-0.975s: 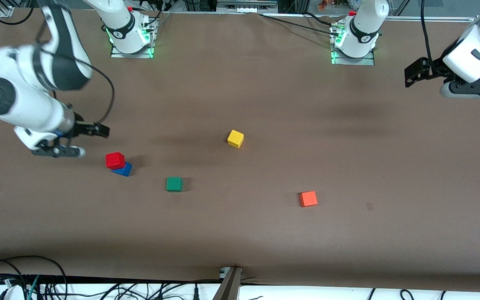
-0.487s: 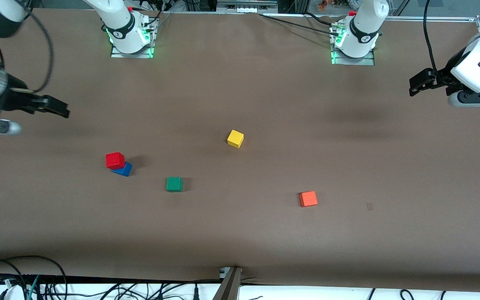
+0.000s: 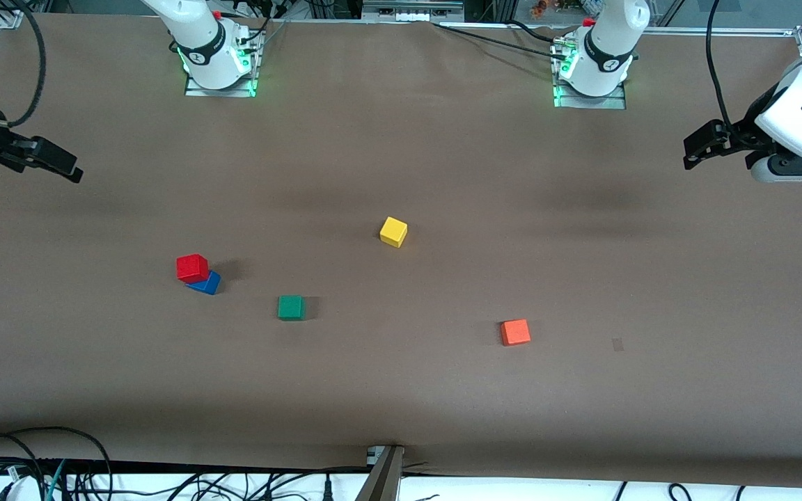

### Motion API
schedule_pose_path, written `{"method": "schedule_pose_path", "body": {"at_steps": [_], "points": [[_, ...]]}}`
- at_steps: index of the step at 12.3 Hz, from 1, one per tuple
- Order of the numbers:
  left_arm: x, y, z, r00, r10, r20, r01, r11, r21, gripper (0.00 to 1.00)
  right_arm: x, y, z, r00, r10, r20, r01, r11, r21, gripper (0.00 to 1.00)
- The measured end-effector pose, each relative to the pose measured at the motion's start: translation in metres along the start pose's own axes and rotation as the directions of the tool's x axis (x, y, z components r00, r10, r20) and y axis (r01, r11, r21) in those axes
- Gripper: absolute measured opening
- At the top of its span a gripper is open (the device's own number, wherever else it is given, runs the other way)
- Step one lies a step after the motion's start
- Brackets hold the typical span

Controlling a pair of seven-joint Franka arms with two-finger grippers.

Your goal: Pass red block to right arm, stack on blue

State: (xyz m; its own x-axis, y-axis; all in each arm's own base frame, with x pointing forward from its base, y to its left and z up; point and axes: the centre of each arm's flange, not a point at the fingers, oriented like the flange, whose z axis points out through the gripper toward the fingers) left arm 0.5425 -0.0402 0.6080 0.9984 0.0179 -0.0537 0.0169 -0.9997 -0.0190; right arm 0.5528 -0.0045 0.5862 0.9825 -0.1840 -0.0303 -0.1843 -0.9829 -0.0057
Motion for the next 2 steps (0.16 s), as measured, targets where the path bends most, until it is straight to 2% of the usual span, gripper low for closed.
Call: {"method": "schedule_pose_path", "body": {"at_steps": [2], "points": [[0.0041, -0.0006, 0.0028, 1.000, -0.002, -0.006, 0.002, 1.000, -0.001, 1.00, -0.0035, -0.0028, 0.0070, 1.000, -0.006, 0.007, 0.006, 1.000, -0.002, 1.00]]}}
